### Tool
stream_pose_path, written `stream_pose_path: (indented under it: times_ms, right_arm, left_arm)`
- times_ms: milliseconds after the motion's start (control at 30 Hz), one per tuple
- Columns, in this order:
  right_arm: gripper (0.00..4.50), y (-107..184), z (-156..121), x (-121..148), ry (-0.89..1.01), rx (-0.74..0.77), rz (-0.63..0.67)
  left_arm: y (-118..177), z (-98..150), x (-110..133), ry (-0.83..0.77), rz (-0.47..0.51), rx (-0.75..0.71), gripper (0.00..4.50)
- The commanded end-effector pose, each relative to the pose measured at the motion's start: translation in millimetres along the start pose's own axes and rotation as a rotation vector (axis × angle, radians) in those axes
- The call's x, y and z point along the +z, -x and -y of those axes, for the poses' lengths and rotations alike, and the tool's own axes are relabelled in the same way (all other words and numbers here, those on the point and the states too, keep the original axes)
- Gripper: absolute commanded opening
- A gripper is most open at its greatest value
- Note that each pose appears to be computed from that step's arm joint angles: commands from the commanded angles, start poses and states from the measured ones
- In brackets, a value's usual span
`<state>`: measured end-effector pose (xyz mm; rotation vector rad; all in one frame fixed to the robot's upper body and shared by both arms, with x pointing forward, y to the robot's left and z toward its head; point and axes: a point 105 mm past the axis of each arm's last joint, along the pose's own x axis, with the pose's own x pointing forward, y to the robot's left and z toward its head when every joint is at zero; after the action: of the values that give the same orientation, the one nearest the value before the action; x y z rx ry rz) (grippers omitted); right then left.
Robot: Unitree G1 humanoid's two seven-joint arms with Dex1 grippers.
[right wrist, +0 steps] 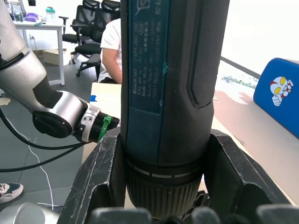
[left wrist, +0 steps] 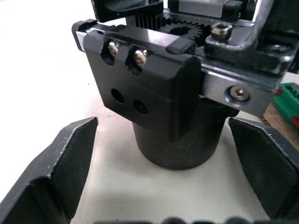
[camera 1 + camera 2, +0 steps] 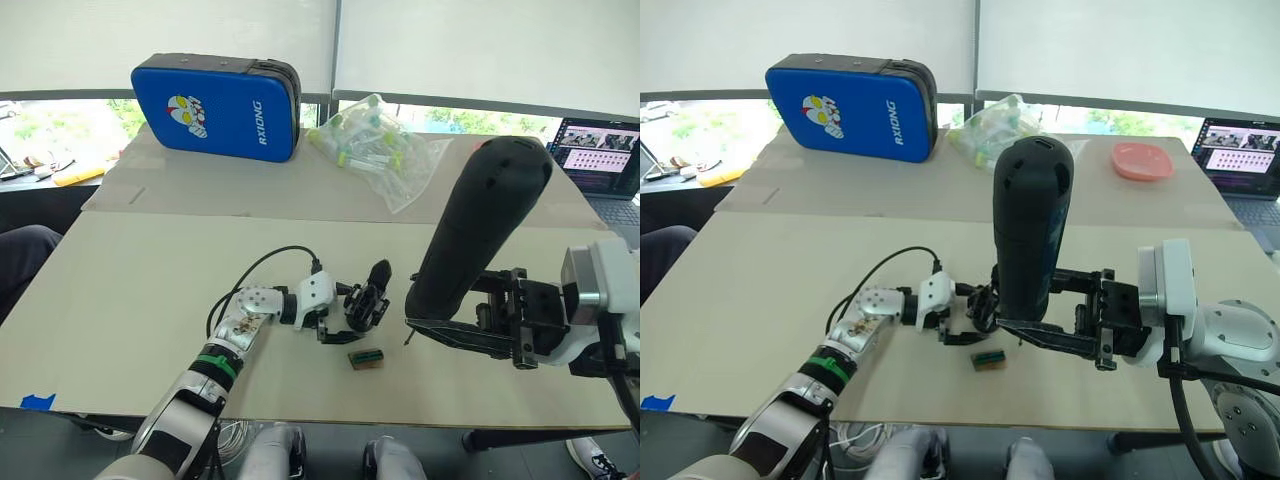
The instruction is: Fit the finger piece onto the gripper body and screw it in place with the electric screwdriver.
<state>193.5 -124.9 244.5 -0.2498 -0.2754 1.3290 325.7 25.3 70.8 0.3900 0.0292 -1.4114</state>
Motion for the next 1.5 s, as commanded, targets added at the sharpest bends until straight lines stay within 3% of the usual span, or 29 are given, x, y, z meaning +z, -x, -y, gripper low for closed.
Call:
stream_pose_path:
  times_ms: [33,567,1500]
  right_arm:
    - [1.91,1,-2,14,0.057,0.002,0.031]
    - [1.91,-1,-1,14,0.053,0.010,0.036]
    - [1.91,-1,0,14,0.067,-0.009,0.033]
  left_arm:
    - [13,5,-16,0.052,-0.029,0.034,4.47]
    - [-8,34,-6,0.082,0.003,0.039,4.47]
    - [-30,27,8,0.093,-0.002,0.050,4.47]
